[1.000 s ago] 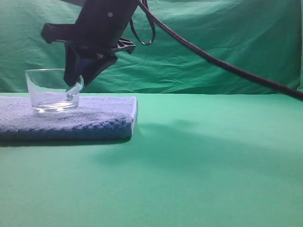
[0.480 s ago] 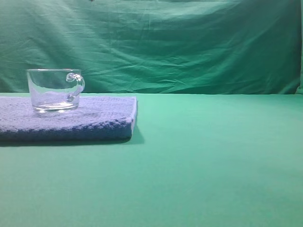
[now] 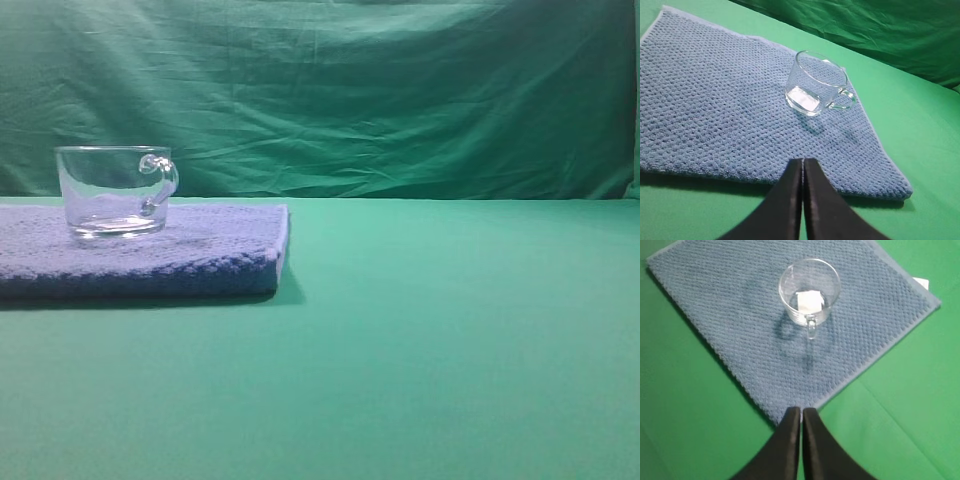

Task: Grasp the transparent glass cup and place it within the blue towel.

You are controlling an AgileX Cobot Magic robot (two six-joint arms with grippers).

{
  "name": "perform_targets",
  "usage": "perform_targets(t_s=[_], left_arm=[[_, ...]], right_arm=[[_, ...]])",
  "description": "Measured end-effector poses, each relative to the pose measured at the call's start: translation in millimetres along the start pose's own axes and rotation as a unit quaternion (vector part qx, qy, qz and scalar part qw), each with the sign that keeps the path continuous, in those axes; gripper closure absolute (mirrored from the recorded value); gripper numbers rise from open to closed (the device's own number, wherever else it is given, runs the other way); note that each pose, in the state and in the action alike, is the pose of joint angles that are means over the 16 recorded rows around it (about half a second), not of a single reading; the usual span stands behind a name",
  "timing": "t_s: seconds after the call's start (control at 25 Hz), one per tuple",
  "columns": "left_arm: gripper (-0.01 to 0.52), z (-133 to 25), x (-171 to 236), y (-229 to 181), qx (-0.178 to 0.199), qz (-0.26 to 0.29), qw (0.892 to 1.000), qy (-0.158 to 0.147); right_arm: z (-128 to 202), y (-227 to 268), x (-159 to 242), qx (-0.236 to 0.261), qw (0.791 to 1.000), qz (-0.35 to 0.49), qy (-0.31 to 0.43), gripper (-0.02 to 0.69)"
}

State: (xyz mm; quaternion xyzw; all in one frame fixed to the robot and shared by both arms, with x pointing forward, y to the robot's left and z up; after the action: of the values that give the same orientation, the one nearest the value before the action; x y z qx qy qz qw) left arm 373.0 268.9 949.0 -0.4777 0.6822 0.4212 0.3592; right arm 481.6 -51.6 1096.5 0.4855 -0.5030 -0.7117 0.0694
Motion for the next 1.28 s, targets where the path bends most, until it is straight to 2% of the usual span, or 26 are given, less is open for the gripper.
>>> perform_targets(t_s=[0.52, 0.92, 1.08, 1.28], left_arm=[[0.514, 0.0, 0, 0, 0.0, 0.0, 1.0, 0.0], [0.514, 0.0, 0, 0, 0.0, 0.0, 1.0, 0.0], [0.514, 0.0, 0, 0, 0.0, 0.0, 1.0, 0.0], [0.514, 0.0, 0, 0, 0.0, 0.0, 1.0, 0.0]], right_arm=[[15, 55, 98, 0.0, 0.995, -0.099, -0.021, 0.665], [25, 107, 144, -0.005, 0.981, -0.191, -0.034, 0.665], [20, 117, 153, 0.011, 0.972, -0.231, -0.047, 0.665], [2, 118, 163, 0.063, 0.955, -0.28, -0.078, 0.665]])
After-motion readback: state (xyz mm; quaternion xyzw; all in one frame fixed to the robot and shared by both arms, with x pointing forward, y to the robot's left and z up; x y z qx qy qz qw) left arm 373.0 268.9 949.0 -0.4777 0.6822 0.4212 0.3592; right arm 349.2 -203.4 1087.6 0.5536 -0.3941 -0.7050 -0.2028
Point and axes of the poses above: a point on each arm's last joint axis where the gripper is mounted, y pointing back along that axis away from the gripper, z along the wrist's bending axis when the last joint is at zero, x = y × z, the point moved 9 cm from there along -y, pointing out along that axis toward the gripper, and after that the axes turned 1 degree about -y, right-handed, at the moved point
